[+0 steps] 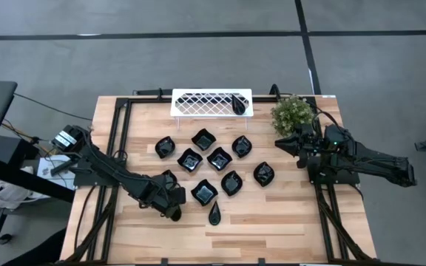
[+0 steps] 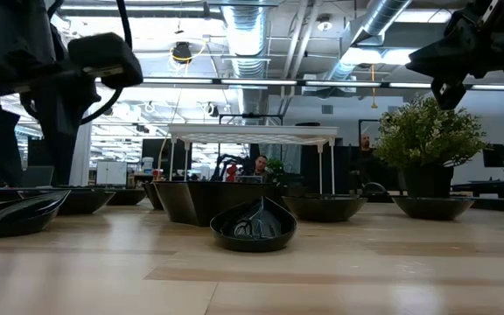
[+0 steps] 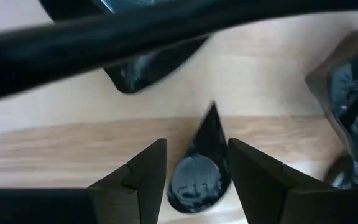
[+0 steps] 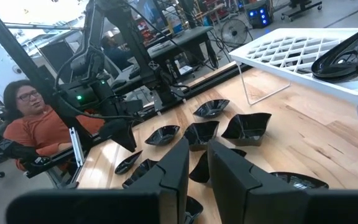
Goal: Pick & Place Mini shaped plates
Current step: Stack the drop-shaped plate on top of the other drop-shaped plates on the shelf
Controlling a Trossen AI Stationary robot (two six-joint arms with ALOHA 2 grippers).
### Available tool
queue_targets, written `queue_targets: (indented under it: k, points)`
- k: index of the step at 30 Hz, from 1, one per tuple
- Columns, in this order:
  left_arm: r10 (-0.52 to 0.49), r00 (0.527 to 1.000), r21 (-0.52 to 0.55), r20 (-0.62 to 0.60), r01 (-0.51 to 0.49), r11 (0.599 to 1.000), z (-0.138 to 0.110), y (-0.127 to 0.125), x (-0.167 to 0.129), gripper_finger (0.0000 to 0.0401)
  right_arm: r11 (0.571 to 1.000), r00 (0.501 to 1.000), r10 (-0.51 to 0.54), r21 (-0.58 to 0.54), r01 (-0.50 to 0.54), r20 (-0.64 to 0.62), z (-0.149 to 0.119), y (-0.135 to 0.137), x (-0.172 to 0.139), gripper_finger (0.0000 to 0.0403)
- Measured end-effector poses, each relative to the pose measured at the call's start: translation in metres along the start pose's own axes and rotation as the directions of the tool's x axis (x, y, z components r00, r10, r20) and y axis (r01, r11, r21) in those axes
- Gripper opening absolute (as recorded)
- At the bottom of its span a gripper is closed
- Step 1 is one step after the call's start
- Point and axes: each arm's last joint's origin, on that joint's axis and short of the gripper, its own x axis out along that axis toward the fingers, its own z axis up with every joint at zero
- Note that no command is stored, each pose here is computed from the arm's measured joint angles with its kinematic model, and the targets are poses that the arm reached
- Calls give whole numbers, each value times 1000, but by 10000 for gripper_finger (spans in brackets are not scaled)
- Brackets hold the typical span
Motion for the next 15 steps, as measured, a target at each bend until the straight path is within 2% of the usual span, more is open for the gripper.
queue_targets:
  k: [15]
  points:
    - [-10,1000,24,-19,10,1000,-6,5,1,172,1000,1000,0,0,0,1,0,0,0,56]
